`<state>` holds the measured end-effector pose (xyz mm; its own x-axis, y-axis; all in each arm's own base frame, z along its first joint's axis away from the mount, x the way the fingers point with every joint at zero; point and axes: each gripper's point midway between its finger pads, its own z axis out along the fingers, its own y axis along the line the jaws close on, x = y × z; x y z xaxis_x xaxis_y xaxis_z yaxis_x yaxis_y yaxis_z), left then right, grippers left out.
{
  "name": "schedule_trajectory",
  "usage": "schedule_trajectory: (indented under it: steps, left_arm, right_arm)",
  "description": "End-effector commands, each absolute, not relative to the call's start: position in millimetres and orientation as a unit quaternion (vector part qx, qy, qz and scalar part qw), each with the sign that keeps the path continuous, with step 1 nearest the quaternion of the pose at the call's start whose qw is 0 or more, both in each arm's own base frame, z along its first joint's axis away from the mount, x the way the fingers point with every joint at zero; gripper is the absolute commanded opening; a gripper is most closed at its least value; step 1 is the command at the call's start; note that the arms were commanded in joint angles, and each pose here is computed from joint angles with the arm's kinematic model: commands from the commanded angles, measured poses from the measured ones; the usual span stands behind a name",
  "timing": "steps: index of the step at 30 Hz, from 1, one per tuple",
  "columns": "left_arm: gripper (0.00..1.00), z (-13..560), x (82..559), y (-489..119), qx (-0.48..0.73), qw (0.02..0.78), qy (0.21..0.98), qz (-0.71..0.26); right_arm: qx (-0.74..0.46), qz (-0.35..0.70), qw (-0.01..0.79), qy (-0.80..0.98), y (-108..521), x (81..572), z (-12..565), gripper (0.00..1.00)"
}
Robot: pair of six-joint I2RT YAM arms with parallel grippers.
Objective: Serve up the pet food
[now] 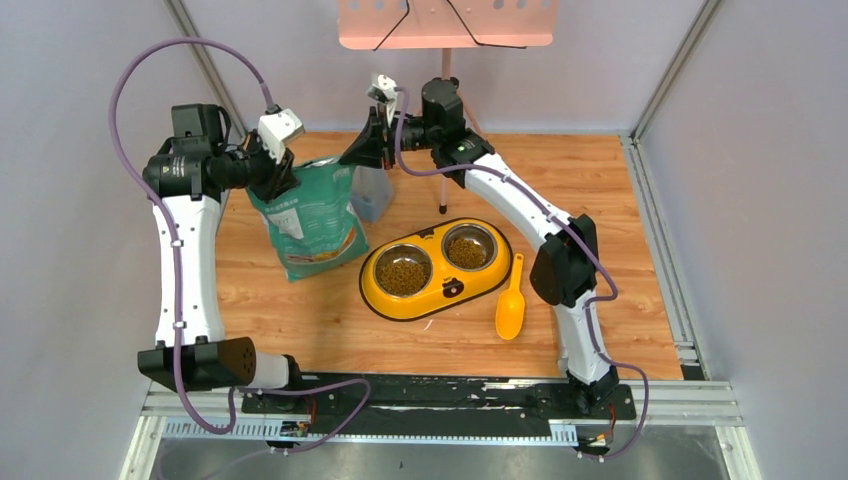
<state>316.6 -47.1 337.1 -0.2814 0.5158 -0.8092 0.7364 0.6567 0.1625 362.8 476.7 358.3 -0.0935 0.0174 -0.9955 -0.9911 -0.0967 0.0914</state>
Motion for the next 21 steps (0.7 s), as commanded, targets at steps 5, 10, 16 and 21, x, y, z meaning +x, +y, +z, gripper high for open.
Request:
schedule_trajectory:
  steps: [5,10,16,21]
  left_arm:
    - [0.05,356,297,-59,0.401,0.466,0.775,-0.145]
    - [0.0,355,292,-66,0.394,0.469,0.772,-0.168]
    - [0.0,364,283,-77,0.39,0.481,0.761,-0.194]
    - [0.0,364,278,-80,0.388,0.482,0.76,-0.201]
  right_arm:
    - [-0.54,0.557,0.492,0.396,454,328,428,0.29]
    - [-0.573,0.584,0.442,0.367,463,307,410,0.69]
    - [-0.574,0.59,0.43,0.372,482,306,392,0.7]
    - [-0.563,0.584,0.444,0.38,498,312,386,0.69]
